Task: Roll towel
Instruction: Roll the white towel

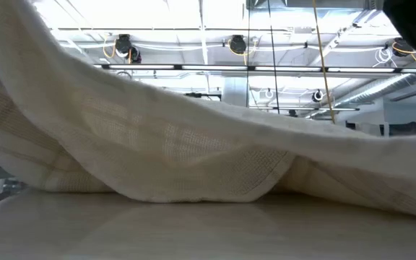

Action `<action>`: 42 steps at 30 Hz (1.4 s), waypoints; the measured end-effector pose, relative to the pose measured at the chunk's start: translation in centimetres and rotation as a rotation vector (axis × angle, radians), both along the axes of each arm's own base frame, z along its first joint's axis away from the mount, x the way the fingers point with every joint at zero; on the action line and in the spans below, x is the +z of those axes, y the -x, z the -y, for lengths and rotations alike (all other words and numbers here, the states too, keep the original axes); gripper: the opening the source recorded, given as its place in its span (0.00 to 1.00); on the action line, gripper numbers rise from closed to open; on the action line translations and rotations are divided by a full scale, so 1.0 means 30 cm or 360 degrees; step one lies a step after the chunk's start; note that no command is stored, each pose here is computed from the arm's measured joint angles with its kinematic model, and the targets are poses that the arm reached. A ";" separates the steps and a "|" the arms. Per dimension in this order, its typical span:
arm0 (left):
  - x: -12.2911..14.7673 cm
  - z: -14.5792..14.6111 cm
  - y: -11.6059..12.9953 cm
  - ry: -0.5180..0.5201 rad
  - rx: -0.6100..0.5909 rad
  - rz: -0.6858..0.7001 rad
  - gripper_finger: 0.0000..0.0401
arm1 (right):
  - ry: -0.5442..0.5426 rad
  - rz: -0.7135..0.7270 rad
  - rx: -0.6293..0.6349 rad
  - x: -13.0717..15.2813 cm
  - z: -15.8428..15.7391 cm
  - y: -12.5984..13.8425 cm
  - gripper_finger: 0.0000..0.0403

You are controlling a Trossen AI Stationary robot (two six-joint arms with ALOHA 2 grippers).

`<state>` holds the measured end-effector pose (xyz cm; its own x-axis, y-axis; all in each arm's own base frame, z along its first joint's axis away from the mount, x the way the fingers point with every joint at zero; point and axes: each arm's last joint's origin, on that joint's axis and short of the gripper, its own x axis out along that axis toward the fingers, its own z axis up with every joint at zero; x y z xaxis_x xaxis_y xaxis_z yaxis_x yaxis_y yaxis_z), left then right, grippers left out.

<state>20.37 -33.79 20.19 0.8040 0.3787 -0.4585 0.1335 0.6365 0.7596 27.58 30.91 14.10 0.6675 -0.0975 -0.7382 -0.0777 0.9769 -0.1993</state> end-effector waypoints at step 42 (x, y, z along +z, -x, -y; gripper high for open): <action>0.121 0.065 0.158 0.0674 -0.0069 -0.0075 0.39 | -0.0032 -0.0019 -0.0112 0.198 0.083 0.058 0.00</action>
<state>15.63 -35.75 23.82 0.7892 0.1153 -0.6032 0.1953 0.8841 0.4246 25.85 28.41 20.03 0.6507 -0.1288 -0.7483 -0.0110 0.9838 -0.1789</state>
